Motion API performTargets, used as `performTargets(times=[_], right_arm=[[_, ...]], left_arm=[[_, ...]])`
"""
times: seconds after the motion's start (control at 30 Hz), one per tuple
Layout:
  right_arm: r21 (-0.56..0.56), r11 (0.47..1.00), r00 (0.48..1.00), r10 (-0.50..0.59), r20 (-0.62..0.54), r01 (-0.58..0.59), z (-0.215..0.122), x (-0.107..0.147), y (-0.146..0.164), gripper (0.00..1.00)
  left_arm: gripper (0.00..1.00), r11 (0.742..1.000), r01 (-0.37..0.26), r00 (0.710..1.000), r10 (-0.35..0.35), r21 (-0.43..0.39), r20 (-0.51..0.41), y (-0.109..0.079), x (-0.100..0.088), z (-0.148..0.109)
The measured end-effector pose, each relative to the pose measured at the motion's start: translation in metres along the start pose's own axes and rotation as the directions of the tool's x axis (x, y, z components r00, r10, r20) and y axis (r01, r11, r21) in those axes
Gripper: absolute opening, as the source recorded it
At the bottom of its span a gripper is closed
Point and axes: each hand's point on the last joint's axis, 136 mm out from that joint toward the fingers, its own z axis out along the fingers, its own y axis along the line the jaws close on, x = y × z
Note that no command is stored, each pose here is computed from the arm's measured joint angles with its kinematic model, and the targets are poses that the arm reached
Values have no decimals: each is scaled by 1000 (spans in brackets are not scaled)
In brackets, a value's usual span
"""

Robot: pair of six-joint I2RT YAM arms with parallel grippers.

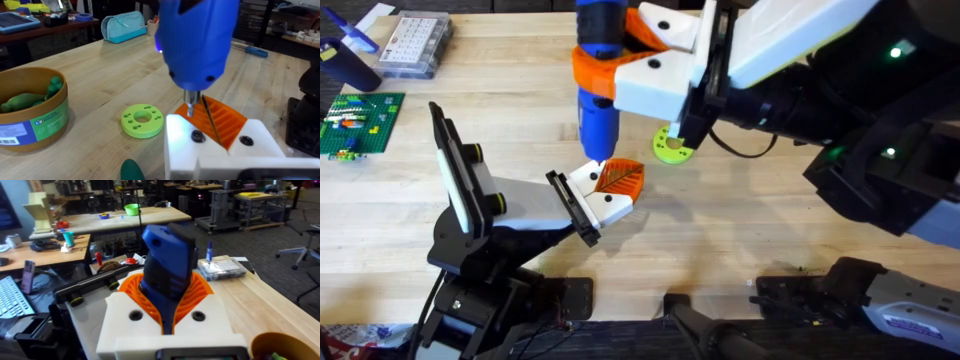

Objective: Pick up the gripper from the table and insert it into the empty holder that is missing its gripper. Then pick up a screw, insert it into the mounting hole, and use the screwdriver to tighten it. Finally, clean up the table by picking up the vegetable and placing it into the bucket.

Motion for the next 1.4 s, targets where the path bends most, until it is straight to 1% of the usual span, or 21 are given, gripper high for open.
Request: performTargets(times=[0.17,0.23,0.47,0.63,0.8,1.07,1.3,1.4], right_arm=[[-4,1000,999,19,-38,-19,2,14,1,60],[1,1000,999,18,-41,-18,2,15,-1,60],[-1,1000,1000,-3,-21,3,2,10,0,60],[-7,999,998,-43,36,43,2,-4,2,60],[-14,999,998,-44,41,45,3,-5,5,60],[-83,996,998,-41,38,44,8,-3,27,59],[-116,985,991,-128,32,131,10,2,39,59],[-122,978,985,-170,13,170,11,9,40,59]], left_arm=[[14,1000,11,1000,-11,-4,-12,1,3,0],[14,1000,12,1000,-12,-5,-13,1,3,0],[14,1000,11,1000,-11,-4,-12,1,3,0],[14,1000,11,1000,-11,-4,-12,1,3,0],[14,1000,11,1000,-11,-4,-12,1,3,0],[14,1000,11,1000,-11,-4,-12,1,3,0],[14,1000,12,1000,-12,-4,-13,1,4,0],[14,1000,15,1000,-15,-5,-16,1,4,0]])
